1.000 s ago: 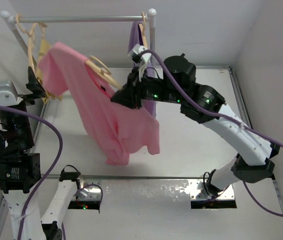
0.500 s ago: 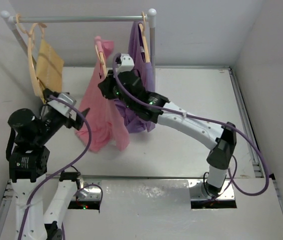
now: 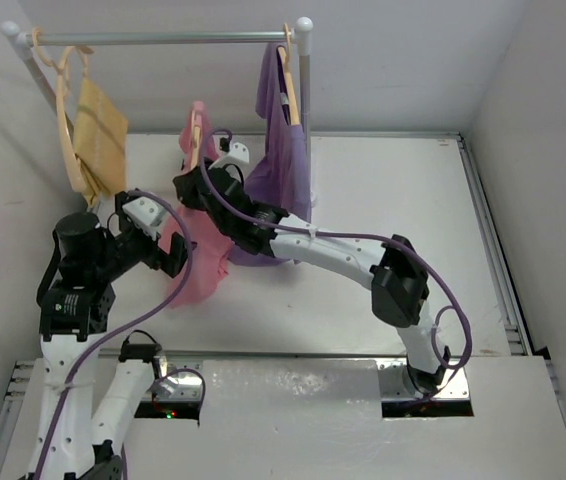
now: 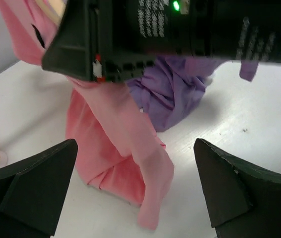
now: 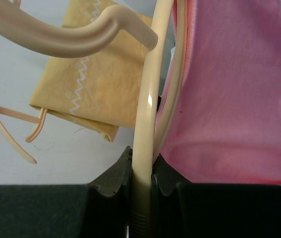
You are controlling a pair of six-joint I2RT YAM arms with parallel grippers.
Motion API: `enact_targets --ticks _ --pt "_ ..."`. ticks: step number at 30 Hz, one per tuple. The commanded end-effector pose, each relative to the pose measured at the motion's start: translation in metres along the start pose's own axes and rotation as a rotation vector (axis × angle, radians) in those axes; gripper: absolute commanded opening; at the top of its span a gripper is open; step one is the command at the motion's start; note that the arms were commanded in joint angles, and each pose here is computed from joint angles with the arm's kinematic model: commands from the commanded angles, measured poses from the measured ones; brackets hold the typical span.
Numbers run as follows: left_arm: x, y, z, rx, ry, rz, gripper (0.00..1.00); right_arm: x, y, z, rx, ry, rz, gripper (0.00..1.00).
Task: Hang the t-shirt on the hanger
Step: Place the hanger at the clothesline.
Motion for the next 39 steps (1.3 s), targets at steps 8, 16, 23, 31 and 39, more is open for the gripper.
enact_targets --ticks 8,16,23,31,39 --pt "0.027 0.032 -0.018 0.063 0.062 0.116 1.00 -0.010 0.070 0.043 0.257 -0.104 0.179 0.00" --pt "0.031 0.061 -0.010 0.175 0.041 0.265 1.00 -0.007 0.065 0.016 0.273 -0.030 0.156 0.00" --pt "0.030 0.058 0.000 0.258 0.002 0.249 0.86 -0.003 0.054 0.001 0.280 0.007 0.118 0.00" --pt "0.037 0.061 -0.017 0.238 0.092 0.235 0.05 -0.001 0.055 -0.016 0.271 0.085 0.125 0.00" --pt "0.031 0.047 -0.018 0.126 0.056 0.221 0.00 0.000 0.038 -0.003 0.251 0.038 0.135 0.00"
Point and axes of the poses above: each gripper's point midway between its finger pads, its own x axis out along the fingers, its own y axis along the line the jaws close on, z = x × y, the point moved 2 cm from there along -x, back along the fingers, and after that the axes turned 2 degrees about x, right-handed, at the moved point
